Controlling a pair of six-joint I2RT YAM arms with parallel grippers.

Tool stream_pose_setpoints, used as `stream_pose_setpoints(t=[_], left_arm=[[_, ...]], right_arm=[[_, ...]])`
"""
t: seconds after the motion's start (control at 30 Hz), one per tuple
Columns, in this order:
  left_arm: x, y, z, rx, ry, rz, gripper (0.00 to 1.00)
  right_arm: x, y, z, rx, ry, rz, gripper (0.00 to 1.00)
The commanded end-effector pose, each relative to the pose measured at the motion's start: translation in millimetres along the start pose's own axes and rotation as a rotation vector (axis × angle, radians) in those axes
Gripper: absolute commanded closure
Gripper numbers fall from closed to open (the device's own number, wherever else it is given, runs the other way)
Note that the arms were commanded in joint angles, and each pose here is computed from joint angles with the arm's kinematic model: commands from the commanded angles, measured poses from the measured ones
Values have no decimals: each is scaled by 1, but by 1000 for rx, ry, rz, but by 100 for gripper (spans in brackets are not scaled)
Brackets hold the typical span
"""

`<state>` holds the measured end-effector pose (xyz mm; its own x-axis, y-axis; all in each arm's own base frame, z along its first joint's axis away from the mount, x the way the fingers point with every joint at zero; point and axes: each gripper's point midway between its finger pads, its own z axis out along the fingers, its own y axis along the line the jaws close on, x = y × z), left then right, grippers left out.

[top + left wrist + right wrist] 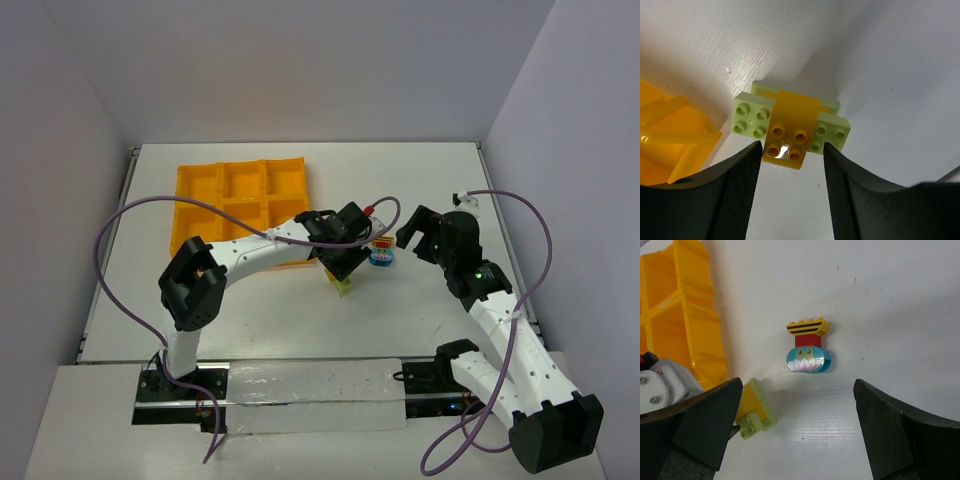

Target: Sort the legos into containers by color

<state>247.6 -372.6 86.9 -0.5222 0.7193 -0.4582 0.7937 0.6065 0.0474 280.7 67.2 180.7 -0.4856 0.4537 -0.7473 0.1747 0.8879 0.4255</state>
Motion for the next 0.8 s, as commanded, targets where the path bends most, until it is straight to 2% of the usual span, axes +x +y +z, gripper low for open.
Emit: stream_pose_setpoints(t=[0.0, 0.3, 0.37, 0.53, 0.63, 0.7, 0.73, 0.77], left_arm=[[-20, -3, -8, 18, -52, 19, 41], [-16, -3, 3, 15, -25, 24, 46], [-15, -4, 4, 16, -22, 24, 51], [-12, -3, 7, 8, -12, 22, 49], [-14, -1, 7, 1, -21, 16, 62], [-17, 0, 5, -3, -32, 9, 85], [-18, 1, 4, -9, -35, 7, 87], [-21, 3, 1, -15, -42, 0, 95]], right_arm=[[-4, 0, 0, -6, -25, 9, 0], [-4, 1, 0, -7, -22, 6, 0], [-4, 0, 0, -5, -22, 6, 0], [-4, 1, -1, -12, -23, 8, 0], [-5, 1, -1, -12, -25, 8, 0], [-4, 1, -1, -10, -23, 6, 0], [-5, 1, -1, -11, -24, 5, 0], [-5, 1, -1, -12, -25, 5, 0]])
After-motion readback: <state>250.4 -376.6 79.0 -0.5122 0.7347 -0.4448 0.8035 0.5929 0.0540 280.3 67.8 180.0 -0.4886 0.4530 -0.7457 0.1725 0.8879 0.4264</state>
